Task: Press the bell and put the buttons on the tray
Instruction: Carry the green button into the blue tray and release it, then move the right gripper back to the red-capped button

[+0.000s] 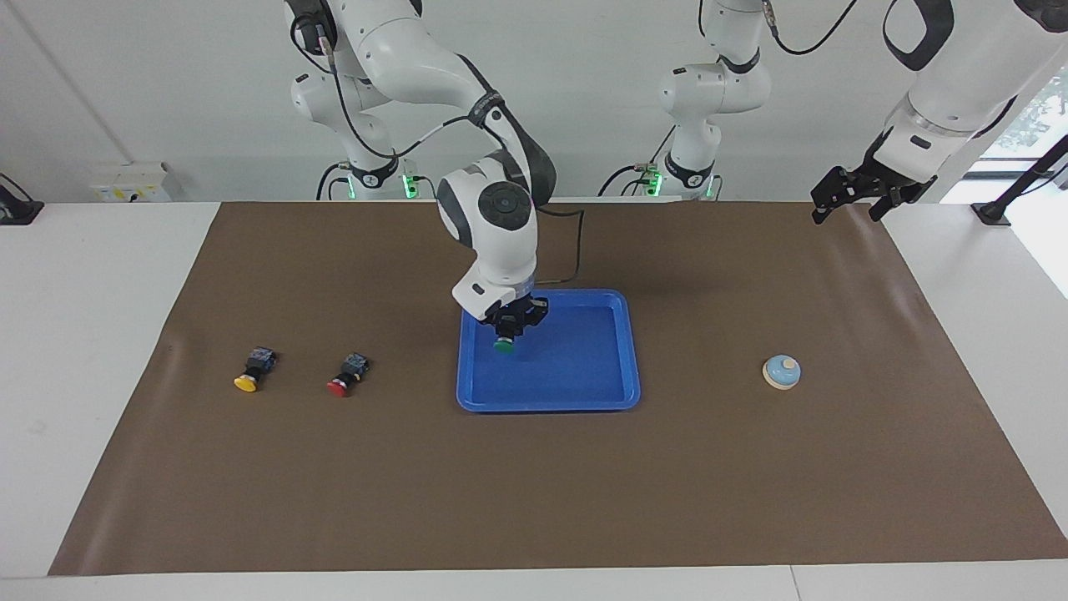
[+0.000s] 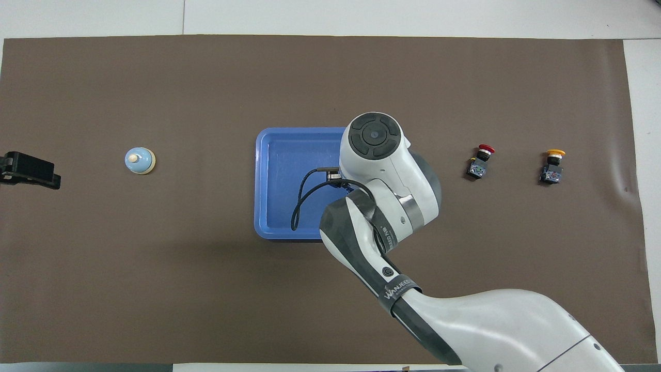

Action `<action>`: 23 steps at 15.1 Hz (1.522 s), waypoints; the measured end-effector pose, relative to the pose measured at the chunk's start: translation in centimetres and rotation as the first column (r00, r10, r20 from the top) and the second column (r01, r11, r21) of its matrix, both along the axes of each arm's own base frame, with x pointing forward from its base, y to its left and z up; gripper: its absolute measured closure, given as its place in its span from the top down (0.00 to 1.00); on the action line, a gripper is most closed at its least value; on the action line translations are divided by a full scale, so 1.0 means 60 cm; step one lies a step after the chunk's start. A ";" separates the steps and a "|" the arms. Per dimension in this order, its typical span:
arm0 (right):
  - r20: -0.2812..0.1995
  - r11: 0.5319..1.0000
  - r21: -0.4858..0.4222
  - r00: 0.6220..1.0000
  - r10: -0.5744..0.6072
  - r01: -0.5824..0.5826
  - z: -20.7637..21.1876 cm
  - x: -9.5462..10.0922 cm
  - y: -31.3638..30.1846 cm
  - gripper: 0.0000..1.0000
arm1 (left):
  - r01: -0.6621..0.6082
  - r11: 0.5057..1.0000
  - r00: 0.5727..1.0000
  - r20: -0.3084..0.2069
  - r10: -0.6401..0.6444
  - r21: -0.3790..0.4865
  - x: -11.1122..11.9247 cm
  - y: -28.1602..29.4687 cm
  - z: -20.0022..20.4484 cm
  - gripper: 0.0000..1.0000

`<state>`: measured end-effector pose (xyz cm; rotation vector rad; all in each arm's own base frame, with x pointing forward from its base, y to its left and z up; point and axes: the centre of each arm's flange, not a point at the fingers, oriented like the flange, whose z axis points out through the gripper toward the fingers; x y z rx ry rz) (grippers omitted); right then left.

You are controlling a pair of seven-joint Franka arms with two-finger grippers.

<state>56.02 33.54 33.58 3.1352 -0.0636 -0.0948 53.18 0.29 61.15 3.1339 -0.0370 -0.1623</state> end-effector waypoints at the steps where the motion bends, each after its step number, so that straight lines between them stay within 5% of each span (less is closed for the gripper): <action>1: 0.002 1.000 0.002 1.000 0.007 -0.007 -0.016 -0.004 -0.004 0.41 | 0.000 1.000 1.000 0.000 0.000 0.000 0.000 0.000 0.000 1.00; 7: -0.009 1.000 -0.004 1.000 0.023 -0.023 -0.064 -0.030 -0.007 0.41 | 0.000 1.000 1.000 0.000 0.000 0.000 0.000 0.000 0.000 1.00; 12: -0.004 1.000 -0.003 1.000 -0.020 0.020 -0.045 -0.037 0.010 0.83 | 0.000 1.000 1.000 0.000 0.000 0.000 0.000 0.000 0.000 1.00; 13: -0.008 0.999 -0.009 0.999 -0.040 0.040 -0.026 -0.030 0.001 0.98 | 0.000 1.000 1.000 0.000 0.000 0.000 0.000 0.000 0.000 1.00; 19: 0.014 0.982 -0.009 0.982 -0.186 0.186 0.144 0.052 -0.194 1.00 | 0.000 1.000 1.000 0.000 0.000 0.000 0.000 0.000 0.000 1.00; 23: 0.019 0.975 -0.038 0.976 -0.218 0.219 0.147 0.089 -0.352 1.00 | 0.000 1.000 1.000 0.000 0.000 0.000 0.000 0.000 0.000 1.00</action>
